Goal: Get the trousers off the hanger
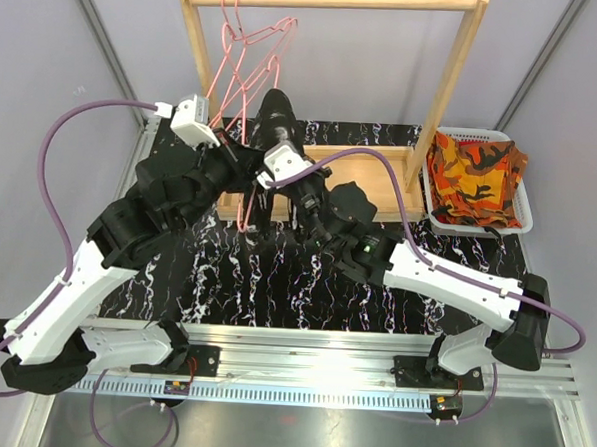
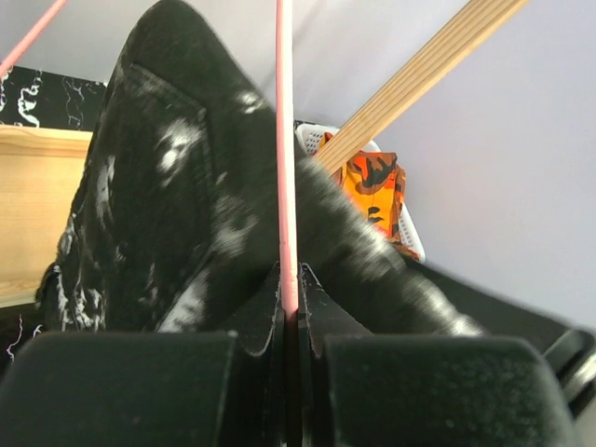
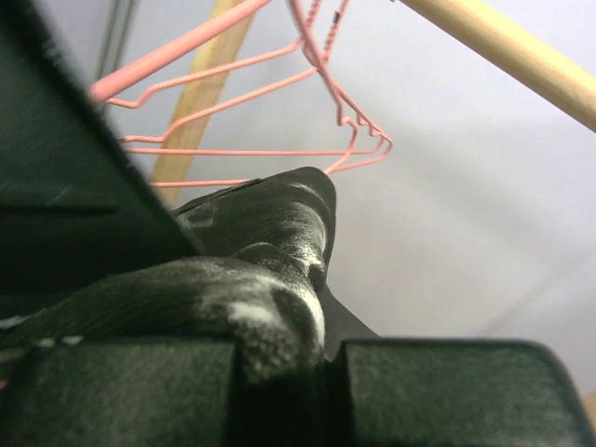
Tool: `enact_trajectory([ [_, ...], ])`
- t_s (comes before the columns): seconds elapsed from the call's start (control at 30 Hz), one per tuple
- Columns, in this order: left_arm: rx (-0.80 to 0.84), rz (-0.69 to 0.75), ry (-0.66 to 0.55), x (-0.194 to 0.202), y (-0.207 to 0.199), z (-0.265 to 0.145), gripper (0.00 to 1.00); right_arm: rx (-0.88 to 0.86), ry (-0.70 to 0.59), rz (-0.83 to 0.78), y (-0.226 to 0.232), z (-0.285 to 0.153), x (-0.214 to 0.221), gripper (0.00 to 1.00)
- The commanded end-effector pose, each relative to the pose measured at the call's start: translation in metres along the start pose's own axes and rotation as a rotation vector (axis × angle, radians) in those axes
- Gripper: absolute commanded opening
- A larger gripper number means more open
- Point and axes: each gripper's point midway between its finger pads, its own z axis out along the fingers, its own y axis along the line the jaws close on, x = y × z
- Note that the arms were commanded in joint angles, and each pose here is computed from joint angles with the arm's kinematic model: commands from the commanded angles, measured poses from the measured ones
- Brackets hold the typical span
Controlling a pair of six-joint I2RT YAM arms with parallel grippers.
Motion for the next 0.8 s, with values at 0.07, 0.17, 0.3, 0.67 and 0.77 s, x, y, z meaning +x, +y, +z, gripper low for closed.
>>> enact_trajectory([
  [0.07,-0.042,0.025,0.036,0.026,0.02,0.008,0.0,0.288,-0.205,0.19,-0.129,-0.02,-0.084,0.0],
  [0.17,-0.067,0.027,0.033,0.032,0.03,0.008,0.0,0.31,-0.209,0.2,-0.144,-0.028,-0.086,0.0],
  [0.3,-0.105,0.046,0.045,0.039,0.041,0.01,0.0,0.332,-0.203,0.196,-0.16,-0.037,-0.086,0.0],
  [0.67,-0.169,0.104,0.139,0.084,0.067,0.028,0.0,0.382,-0.097,0.232,-0.219,-0.041,-0.09,0.0],
  [0.77,-0.177,0.116,0.158,0.093,0.073,0.029,0.0,0.409,-0.071,0.228,-0.232,-0.045,-0.092,0.0],
])
